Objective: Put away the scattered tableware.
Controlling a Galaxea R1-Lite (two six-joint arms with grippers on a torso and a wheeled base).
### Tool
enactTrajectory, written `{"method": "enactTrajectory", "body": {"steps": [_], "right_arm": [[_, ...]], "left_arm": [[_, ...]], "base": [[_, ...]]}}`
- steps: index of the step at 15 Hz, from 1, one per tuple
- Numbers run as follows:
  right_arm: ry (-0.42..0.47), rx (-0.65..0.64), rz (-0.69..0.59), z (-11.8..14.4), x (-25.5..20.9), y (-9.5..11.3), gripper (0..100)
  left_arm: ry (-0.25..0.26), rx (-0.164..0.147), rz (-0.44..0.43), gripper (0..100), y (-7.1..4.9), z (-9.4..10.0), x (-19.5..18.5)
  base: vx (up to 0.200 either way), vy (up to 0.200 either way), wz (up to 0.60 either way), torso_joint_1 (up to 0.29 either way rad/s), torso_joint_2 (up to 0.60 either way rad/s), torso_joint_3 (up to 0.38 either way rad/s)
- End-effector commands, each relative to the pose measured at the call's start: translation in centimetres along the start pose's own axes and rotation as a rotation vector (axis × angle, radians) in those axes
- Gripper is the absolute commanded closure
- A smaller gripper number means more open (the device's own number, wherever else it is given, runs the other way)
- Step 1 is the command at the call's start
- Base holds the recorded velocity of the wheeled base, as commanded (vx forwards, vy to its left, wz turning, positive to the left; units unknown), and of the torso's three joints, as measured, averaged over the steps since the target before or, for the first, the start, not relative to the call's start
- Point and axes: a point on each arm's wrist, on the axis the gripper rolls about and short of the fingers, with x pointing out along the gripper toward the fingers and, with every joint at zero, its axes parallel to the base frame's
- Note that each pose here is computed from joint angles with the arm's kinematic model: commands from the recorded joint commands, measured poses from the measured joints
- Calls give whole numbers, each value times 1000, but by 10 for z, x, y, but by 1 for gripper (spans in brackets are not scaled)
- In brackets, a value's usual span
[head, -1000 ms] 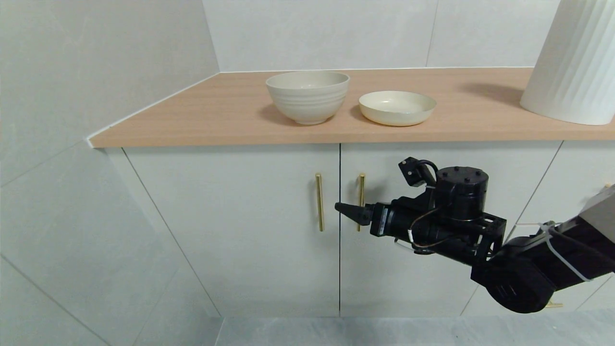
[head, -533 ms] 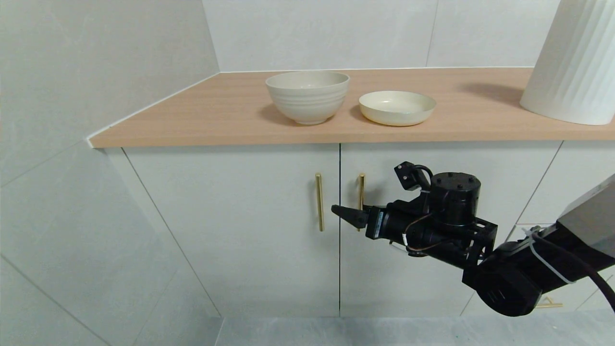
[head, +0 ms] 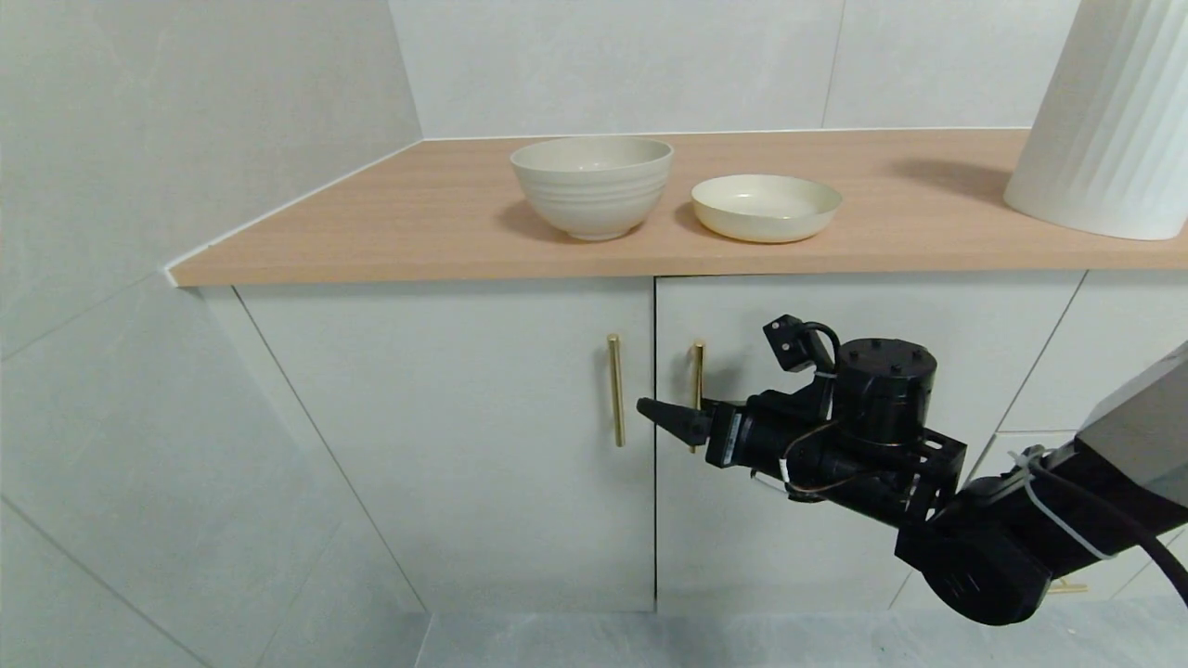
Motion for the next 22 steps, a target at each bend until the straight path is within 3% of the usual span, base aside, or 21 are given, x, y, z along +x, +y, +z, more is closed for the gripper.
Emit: {"method": "enactTrajectory", "body": {"steps": [1, 10, 14, 22], "right_arm": [[-5, -4, 24, 3, -3, 8, 0], [-1, 2, 75, 8, -18, 27, 0], [69, 1, 224, 12, -59, 43, 0], [141, 8, 304, 4, -98, 50, 0]], "left_arm": [[0, -2, 1, 0, 0, 0, 0], [0, -2, 1, 0, 0, 0, 0], [0, -2, 1, 0, 0, 0, 0], [0, 0, 1, 0, 0, 0, 0]], "base": [[0, 0, 0, 0, 0, 0], [0, 0, 0, 0, 0, 0], [0, 0, 0, 0, 0, 0], [0, 0, 0, 0, 0, 0]]}}
